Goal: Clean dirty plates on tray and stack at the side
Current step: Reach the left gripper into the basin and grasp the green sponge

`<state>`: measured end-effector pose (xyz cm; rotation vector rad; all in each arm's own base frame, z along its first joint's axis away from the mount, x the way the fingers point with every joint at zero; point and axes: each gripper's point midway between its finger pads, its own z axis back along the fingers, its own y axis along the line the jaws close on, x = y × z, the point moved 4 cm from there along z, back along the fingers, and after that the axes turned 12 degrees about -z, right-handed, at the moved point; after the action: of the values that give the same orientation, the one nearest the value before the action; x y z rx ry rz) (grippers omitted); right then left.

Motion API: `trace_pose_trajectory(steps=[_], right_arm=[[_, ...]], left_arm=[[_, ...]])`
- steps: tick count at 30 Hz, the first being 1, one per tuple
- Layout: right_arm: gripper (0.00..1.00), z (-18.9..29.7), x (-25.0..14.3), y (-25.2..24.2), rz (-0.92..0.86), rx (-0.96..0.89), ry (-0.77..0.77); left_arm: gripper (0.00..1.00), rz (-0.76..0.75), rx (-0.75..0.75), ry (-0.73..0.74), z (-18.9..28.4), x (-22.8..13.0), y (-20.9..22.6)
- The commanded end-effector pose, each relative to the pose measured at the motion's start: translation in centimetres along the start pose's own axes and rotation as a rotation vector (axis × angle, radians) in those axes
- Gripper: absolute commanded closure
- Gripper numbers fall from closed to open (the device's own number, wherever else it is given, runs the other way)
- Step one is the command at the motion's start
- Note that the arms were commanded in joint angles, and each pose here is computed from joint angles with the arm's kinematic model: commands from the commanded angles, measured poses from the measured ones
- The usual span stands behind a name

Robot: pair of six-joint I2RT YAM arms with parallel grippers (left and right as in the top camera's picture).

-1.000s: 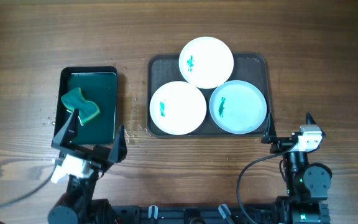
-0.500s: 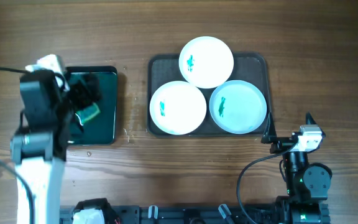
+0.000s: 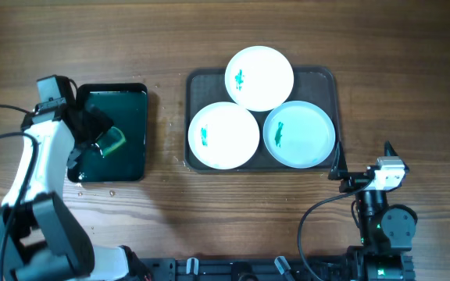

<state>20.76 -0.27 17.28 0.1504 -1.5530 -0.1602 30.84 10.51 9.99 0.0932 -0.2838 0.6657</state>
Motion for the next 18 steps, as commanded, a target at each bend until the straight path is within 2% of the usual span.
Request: trace_pose_trajectory(steps=[1,5,7,11,14,17,18], right_arm=[[0.00,0.0,0.1,0.1,-0.014,0.005,-0.005],[0.00,0.0,0.1,0.1,-0.014,0.004,-0.005],[0.00,0.0,0.1,0.1,-0.014,0.004,-0.005],[0.00,0.0,0.1,0.1,-0.014,0.005,-0.005],[0.00,0.0,0.1,0.1,-0.014,0.004,-0.005],[0.00,0.0,0.1,0.1,-0.014,0.004,-0.005],[0.00,0.0,0.1,0.1,-0.014,0.004,-0.005]], left_arm=[[0.00,0.020,-0.051,0.031,-2.0,0.3,-1.2],[0.00,0.021,-0.074,0.014,-3.2,1.0,-1.8],[0.05,0.022,-0.094,0.005,-3.8,1.3,-2.2],[0.08,0.021,-0.144,0.019,-4.8,1.3,-3.1],[0.20,0.021,-0.140,0.040,-5.7,1.0,-3.1],[0.24,0.019,-0.124,0.065,-6.6,0.6,-3.0],[0.36,0.015,-0.106,0.061,-6.7,0.6,-2.8]])
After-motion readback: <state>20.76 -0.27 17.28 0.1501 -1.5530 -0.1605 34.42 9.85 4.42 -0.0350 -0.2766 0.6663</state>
